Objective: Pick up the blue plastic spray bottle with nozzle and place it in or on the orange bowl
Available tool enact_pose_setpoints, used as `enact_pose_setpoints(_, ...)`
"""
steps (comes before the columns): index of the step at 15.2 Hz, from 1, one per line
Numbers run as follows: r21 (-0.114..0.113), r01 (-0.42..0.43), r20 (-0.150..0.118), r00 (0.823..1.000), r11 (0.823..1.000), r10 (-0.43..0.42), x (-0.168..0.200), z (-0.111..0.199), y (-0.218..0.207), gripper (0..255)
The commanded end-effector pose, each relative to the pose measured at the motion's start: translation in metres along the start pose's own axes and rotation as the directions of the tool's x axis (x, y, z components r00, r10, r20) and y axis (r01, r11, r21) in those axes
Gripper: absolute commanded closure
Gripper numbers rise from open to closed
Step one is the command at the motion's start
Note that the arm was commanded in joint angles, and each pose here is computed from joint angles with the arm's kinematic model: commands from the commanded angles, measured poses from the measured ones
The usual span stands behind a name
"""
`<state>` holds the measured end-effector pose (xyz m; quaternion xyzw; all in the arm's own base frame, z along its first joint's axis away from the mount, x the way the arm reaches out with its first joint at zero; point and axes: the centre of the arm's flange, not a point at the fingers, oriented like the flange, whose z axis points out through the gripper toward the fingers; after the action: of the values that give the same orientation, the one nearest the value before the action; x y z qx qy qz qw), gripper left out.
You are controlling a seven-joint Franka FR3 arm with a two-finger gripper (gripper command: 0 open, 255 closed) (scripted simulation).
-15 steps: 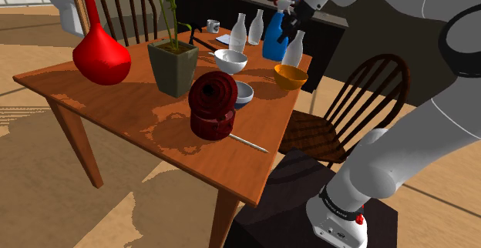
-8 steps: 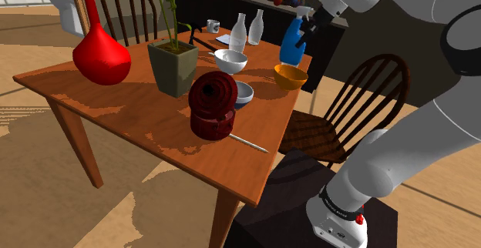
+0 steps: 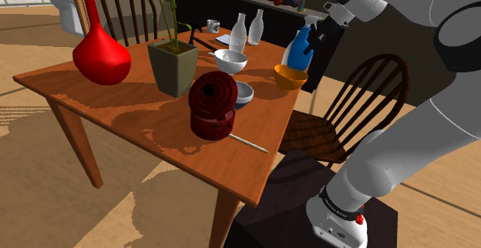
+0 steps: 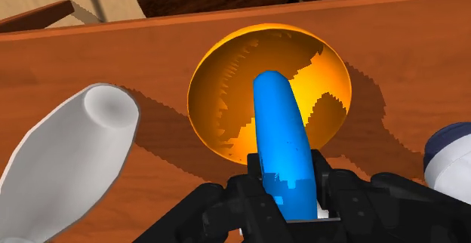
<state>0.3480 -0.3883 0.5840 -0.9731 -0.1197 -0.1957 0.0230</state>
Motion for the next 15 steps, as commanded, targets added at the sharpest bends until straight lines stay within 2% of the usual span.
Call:
enact_pose_setpoints(1, 0.0, 0.001, 0.0, 1.0, 1.0, -0.001, -0.005, 0.009, 0.0, 255)
enact_pose_setpoints(4, 0.0, 0.001, 0.0, 1.0, 1.0, -0.001, -0.01, 0.022, 0.0, 255)
enact_pose_setpoints(11, 0.0, 0.001, 0.0, 1.0, 1.0, -0.001, -0.01, 0.022, 0.0, 255)
enact_pose_setpoints(12, 0.0, 0.001, 0.0, 1.0, 1.0, -0.001, -0.01, 0.022, 0.0, 0)
enact_pose_setpoints(15, 0.0, 0.001, 0.0, 1.0, 1.0, -0.001, -0.01, 0.022, 0.0, 0)
